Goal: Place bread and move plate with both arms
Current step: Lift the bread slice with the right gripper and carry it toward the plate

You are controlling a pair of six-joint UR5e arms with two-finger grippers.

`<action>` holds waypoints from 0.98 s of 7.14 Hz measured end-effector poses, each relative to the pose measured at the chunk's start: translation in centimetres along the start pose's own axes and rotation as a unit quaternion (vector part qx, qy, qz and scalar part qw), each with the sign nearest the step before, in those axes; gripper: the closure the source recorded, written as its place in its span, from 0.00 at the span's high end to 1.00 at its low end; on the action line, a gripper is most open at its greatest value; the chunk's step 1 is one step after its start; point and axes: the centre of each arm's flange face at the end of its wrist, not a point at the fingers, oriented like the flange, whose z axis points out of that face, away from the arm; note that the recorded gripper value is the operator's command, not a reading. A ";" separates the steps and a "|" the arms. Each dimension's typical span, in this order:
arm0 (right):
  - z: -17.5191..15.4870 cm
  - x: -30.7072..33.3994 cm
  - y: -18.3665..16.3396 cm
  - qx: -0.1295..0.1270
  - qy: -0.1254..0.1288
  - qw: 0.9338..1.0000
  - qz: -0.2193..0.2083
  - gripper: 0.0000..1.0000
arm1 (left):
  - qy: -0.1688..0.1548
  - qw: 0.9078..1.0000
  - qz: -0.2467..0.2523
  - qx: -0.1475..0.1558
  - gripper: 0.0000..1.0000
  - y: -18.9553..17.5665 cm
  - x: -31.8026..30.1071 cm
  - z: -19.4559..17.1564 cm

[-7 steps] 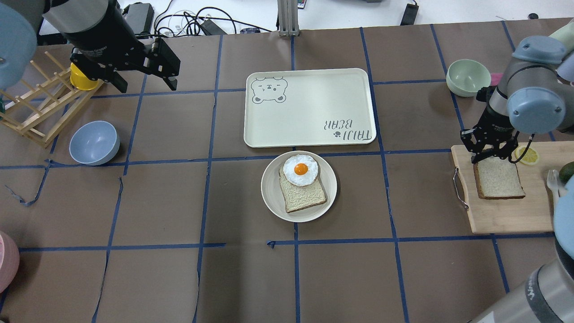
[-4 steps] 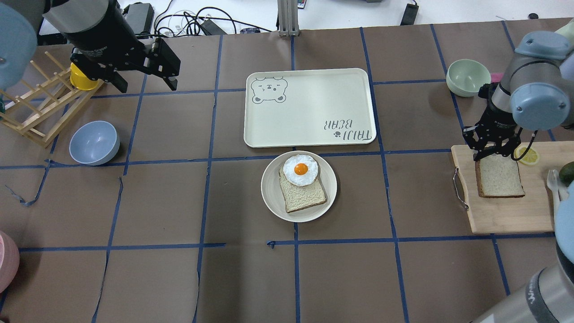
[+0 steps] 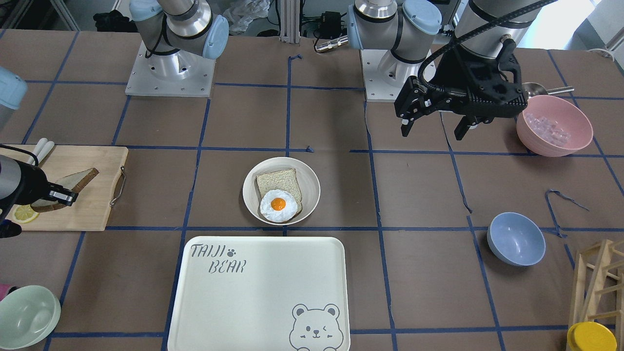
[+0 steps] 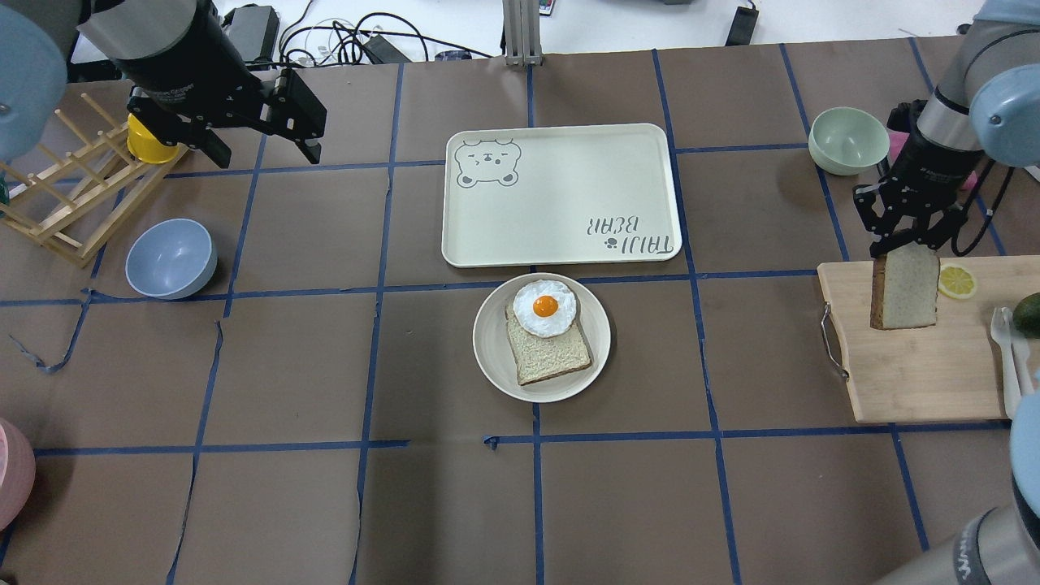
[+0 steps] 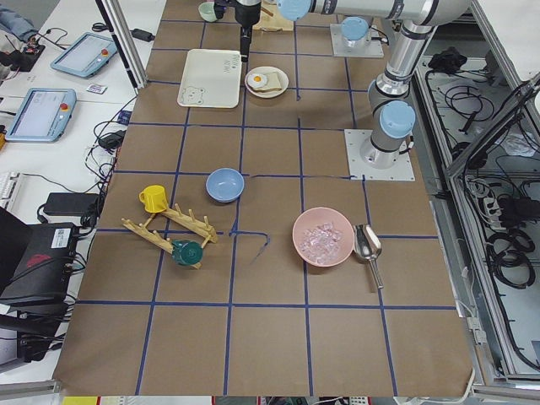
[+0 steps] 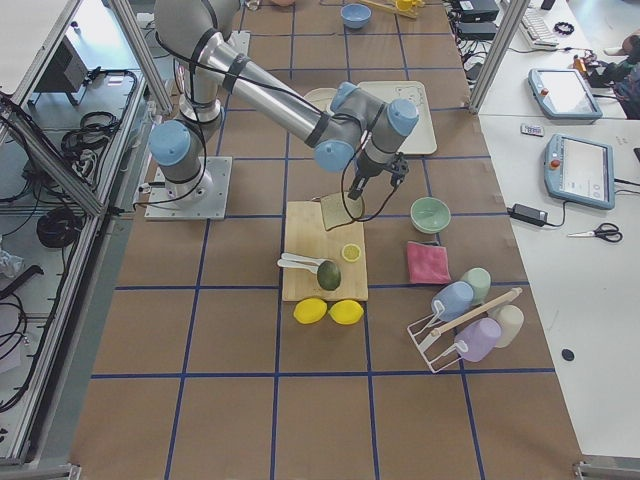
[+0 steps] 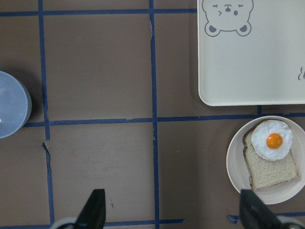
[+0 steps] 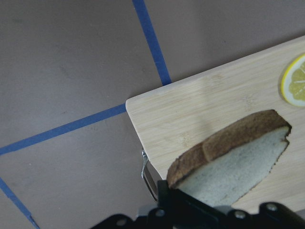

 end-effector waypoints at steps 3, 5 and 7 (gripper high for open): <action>-3.0 -5.6 2.5 0.006 0.010 1.000 0.017 0.00 | 0.000 1.000 0.000 0.000 1.00 0.0 0.0 0.0; -4.2 -12.2 5.5 0.019 0.009 0.999 0.039 0.00 | 0.000 1.000 0.000 -0.001 1.00 0.0 0.0 0.1; -5.6 -20.8 9.0 0.031 -0.012 0.997 0.063 0.00 | 0.000 1.000 0.000 -0.001 1.00 0.0 0.0 0.1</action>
